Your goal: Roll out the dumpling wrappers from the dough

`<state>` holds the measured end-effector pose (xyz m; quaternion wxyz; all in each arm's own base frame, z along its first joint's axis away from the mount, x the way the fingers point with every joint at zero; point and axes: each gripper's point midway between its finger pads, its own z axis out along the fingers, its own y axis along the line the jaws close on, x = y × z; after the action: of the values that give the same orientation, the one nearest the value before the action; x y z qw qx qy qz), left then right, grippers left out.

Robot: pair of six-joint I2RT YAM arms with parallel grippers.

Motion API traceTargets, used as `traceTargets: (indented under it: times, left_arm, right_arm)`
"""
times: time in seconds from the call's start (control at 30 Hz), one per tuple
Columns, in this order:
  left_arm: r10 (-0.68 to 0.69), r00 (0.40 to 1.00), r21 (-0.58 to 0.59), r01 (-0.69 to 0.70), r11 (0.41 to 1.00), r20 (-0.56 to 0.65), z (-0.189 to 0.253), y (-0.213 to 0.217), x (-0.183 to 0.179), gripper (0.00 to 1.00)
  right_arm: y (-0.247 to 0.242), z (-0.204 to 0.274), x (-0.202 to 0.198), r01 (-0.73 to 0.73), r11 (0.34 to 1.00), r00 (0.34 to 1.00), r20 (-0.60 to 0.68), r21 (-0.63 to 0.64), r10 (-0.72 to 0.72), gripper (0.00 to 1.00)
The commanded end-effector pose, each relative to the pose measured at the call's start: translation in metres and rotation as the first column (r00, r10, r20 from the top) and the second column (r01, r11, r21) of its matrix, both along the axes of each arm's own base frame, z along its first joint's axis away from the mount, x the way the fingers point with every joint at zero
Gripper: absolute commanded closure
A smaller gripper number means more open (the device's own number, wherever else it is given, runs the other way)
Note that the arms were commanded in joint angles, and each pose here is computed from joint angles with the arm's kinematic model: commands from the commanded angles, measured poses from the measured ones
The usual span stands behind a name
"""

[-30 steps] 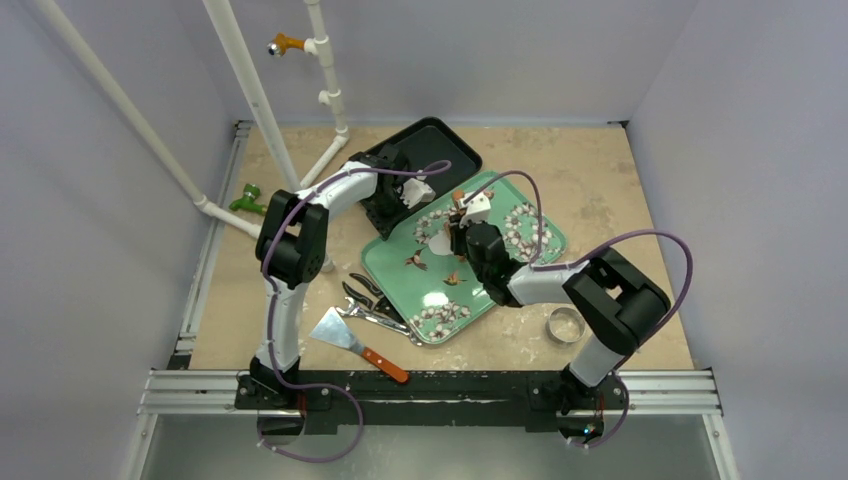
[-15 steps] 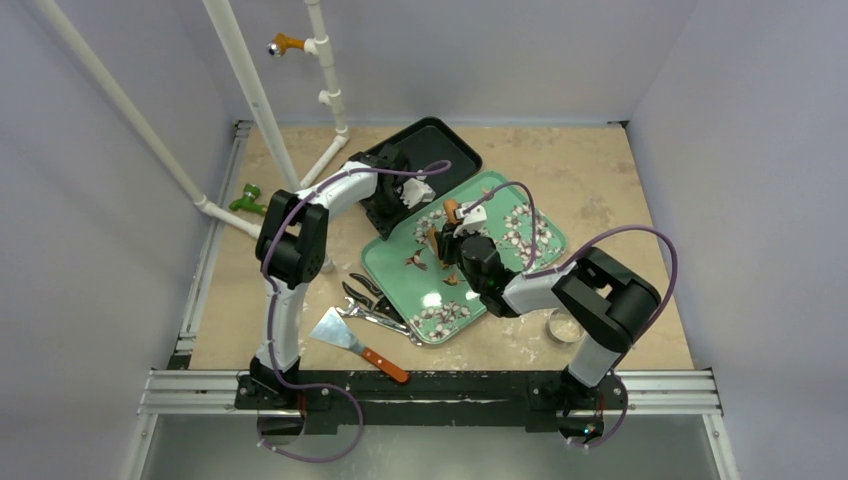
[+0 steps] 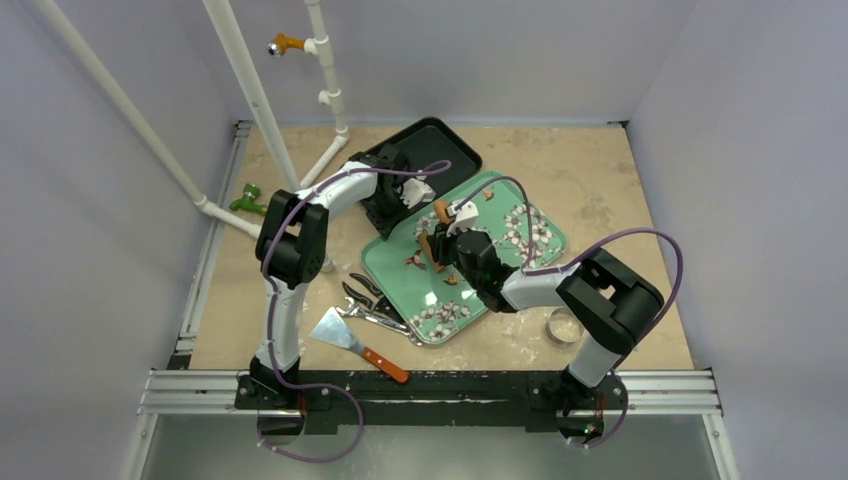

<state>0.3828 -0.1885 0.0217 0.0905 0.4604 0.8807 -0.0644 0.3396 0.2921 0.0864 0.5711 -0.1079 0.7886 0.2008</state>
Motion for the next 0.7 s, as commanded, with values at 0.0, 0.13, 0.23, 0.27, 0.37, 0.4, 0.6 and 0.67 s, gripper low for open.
traceTargets:
  times: [0.0, 0.13, 0.23, 0.27, 0.37, 0.4, 0.6, 0.67]
  left_arm:
    - [-0.027, 0.999, 0.094, 0.031, 0.995, -0.041, -0.017, 0.026, -0.003, 1.00]
    - [-0.028, 0.999, 0.094, 0.031, 0.995, -0.039, -0.017, 0.026, -0.003, 1.00]
    - [-0.027, 0.999, 0.094, 0.031, 0.995, -0.040, -0.017, 0.026, -0.003, 1.00]
    - [-0.027, 0.999, 0.094, 0.031, 0.995, -0.040, -0.017, 0.026, -0.003, 1.00]
    - [-0.030, 0.999, 0.093, 0.034, 0.995, -0.039, -0.016, 0.025, -0.003, 1.00]
    - [-0.030, 0.999, 0.093, 0.033, 0.995, -0.037, -0.016, 0.025, -0.003, 1.00]
    - [-0.031, 0.999, 0.092, 0.034, 0.995, -0.034, -0.016, 0.025, -0.002, 1.00]
    - [-0.032, 0.999, 0.093, 0.035, 0.995, -0.032, -0.016, 0.025, -0.001, 1.00]
  right_arm:
    - [-0.002, -0.041, -0.030, -0.109, 0.987, 0.984, -0.156, -0.120, 0.090, 1.00]
    - [0.002, 0.016, -0.018, -0.106, 0.994, 0.993, -0.058, -0.029, 0.104, 1.00]
    - [-0.008, 0.063, 0.001, -0.061, 0.996, 0.998, 0.010, 0.072, 0.060, 1.00]
    - [-0.013, 0.076, 0.007, -0.043, 0.994, 0.999, 0.030, 0.104, 0.040, 1.00]
    - [-0.030, 0.097, 0.020, 0.027, 0.988, 0.997, 0.065, 0.154, -0.037, 1.00]
    - [-0.038, 0.096, 0.024, 0.065, 0.986, 0.995, 0.070, 0.153, -0.077, 1.00]
    - [-0.079, 0.055, 0.045, 0.292, 0.954, 0.951, 0.086, 0.073, -0.297, 1.00]
    - [-0.084, 0.033, 0.051, 0.334, 0.943, 0.939, 0.079, 0.004, -0.333, 1.00]
